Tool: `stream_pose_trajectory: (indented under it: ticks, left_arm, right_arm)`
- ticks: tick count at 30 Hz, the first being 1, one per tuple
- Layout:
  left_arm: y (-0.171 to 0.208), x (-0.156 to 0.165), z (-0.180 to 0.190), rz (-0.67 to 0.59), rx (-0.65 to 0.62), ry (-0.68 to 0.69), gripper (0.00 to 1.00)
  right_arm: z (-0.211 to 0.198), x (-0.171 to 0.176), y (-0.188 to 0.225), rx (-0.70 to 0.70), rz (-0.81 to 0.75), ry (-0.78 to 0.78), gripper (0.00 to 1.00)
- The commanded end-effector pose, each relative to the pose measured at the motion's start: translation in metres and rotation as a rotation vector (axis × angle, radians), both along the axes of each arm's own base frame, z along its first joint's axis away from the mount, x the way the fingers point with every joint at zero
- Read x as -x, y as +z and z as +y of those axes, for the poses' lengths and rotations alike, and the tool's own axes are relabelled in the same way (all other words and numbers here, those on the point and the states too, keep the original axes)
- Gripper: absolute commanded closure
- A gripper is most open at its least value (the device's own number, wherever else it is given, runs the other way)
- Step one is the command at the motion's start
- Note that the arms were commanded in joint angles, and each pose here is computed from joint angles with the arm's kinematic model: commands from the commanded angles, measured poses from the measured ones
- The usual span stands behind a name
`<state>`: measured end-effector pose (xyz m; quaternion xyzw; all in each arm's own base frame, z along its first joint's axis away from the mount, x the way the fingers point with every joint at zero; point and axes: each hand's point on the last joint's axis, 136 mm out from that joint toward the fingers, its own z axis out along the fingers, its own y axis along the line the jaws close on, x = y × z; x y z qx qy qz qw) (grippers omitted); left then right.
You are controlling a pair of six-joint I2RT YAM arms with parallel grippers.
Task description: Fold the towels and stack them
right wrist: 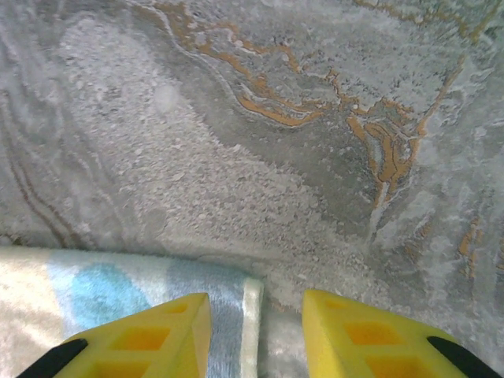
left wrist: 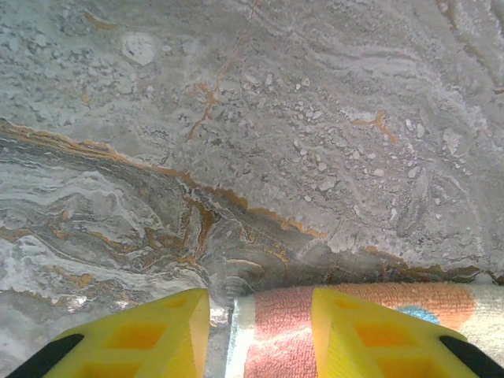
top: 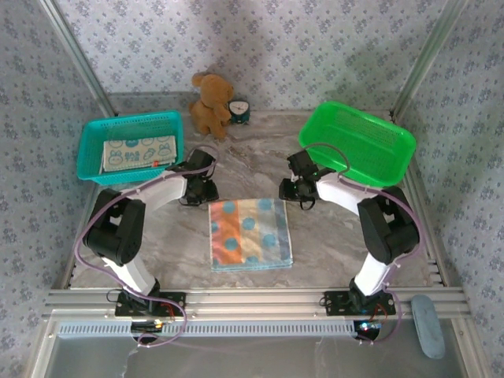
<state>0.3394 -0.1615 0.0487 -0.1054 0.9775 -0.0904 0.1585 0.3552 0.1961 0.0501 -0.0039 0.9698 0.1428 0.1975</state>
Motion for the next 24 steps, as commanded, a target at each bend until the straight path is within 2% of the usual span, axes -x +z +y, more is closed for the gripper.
stream_pose_trajectory:
  ticks: [1, 17, 24]
  left_arm:
    - [-0.007, 0.0, -0.003, 0.038, -0.005, -0.021, 0.6]
    - [-0.034, 0.004, -0.008, 0.098, 0.008, -0.034, 0.62]
    - [-0.037, 0.007, -0.011, 0.108, 0.012, -0.038, 0.66]
  right_arm:
    - [0.005, -0.001, -0.008, -0.013, 0.059, -0.018, 0.63]
    - [0.012, -0.001, -0.033, -0.005, 0.113, -0.04, 0.63]
    - [0.021, 0.003, -0.038, -0.002, 0.125, -0.036, 0.68]
